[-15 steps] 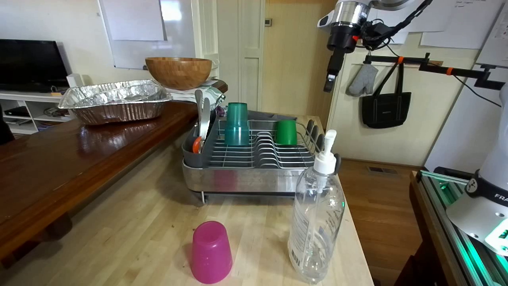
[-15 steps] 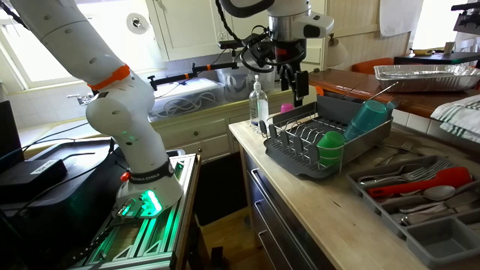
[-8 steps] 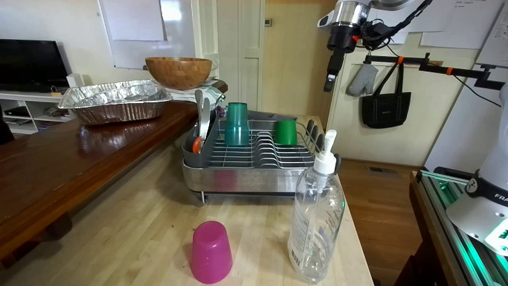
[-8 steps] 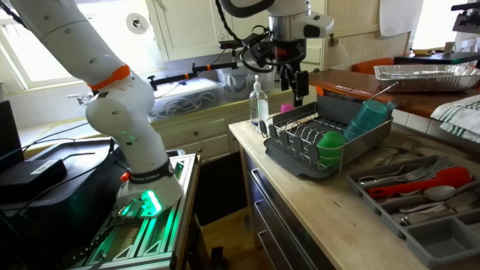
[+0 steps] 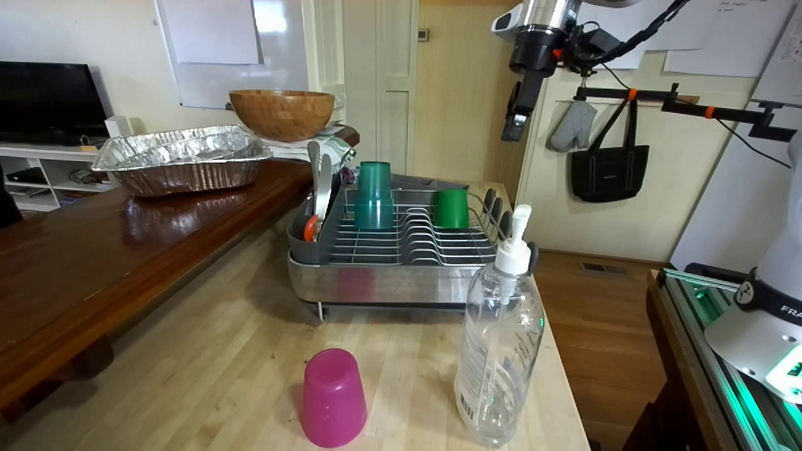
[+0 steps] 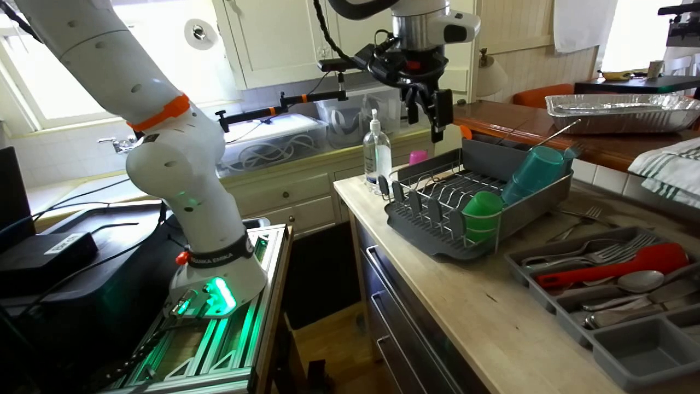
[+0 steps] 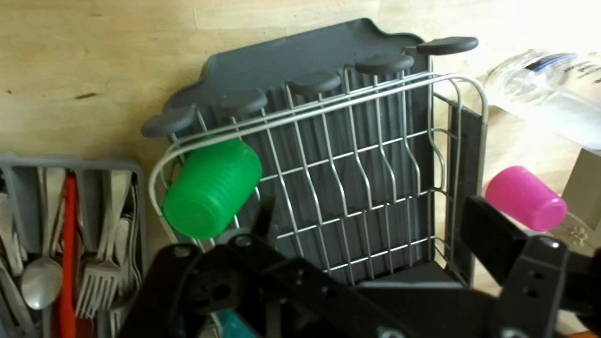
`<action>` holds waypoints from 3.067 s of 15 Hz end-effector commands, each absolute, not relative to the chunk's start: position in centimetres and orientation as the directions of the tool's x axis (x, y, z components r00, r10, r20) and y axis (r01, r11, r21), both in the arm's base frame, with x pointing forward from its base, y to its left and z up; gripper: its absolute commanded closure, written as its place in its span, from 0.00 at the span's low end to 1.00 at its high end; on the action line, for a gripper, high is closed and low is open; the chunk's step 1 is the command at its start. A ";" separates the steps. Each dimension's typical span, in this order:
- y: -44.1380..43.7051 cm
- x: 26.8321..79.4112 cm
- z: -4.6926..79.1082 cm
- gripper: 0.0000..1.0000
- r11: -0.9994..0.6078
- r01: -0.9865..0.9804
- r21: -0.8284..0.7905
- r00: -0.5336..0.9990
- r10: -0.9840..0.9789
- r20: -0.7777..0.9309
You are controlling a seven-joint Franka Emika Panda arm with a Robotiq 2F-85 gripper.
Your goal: Put the orange spoon in the cutlery holder.
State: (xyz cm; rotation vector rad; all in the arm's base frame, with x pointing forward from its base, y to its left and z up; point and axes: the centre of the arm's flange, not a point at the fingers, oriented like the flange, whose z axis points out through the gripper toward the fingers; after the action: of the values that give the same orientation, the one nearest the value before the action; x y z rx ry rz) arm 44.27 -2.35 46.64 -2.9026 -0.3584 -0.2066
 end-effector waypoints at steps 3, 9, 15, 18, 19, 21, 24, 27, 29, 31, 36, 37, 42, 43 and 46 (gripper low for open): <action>3.5 47.9 47.7 0.00 -0.855 0.507 -0.111 0.852 0.476 0.220; 8.3 53.9 50.0 0.00 -0.727 0.687 -0.004 0.690 0.650 0.318; 10.2 55.2 50.2 0.00 -0.699 0.715 0.021 0.660 0.684 0.312; 10.5 56.2 49.8 0.00 -0.690 0.723 0.023 0.651 0.693 0.310; 10.5 56.2 49.9 0.00 -0.690 0.723 0.024 0.651 0.693 0.310; 10.4 56.3 50.0 0.00 -0.690 0.723 0.025 0.650 0.693 0.312; 11.7 57.2 49.6 0.00 -0.653 0.756 0.043 0.612 0.728 0.308; 14.3 58.4 49.4 0.00 -0.550 0.832 0.079 0.500 0.803 0.323; 16.8 59.7 49.2 0.00 -0.446 0.887 0.119 0.392 0.864 0.317; 18.9 61.1 48.7 0.00 -0.343 0.930 0.128 0.293 0.908 0.300; 21.7 64.9 46.4 0.00 -0.095 0.988 0.126 0.063 0.970 0.234; 21.8 65.6 45.8 0.00 -0.047 0.992 0.118 0.021 0.976 0.216; 23.3 67.6 42.8 0.00 0.157 0.986 0.054 -0.161 0.982 0.100; 23.7 67.8 42.4 0.00 0.183 0.982 0.049 -0.187 0.978 0.092; 25.1 67.9 42.0 0.00 0.231 0.971 0.055 -0.235 0.970 0.069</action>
State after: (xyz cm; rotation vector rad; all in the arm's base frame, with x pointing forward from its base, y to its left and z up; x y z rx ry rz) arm 66.21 23.48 41.97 -1.9984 -2.3671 -0.1771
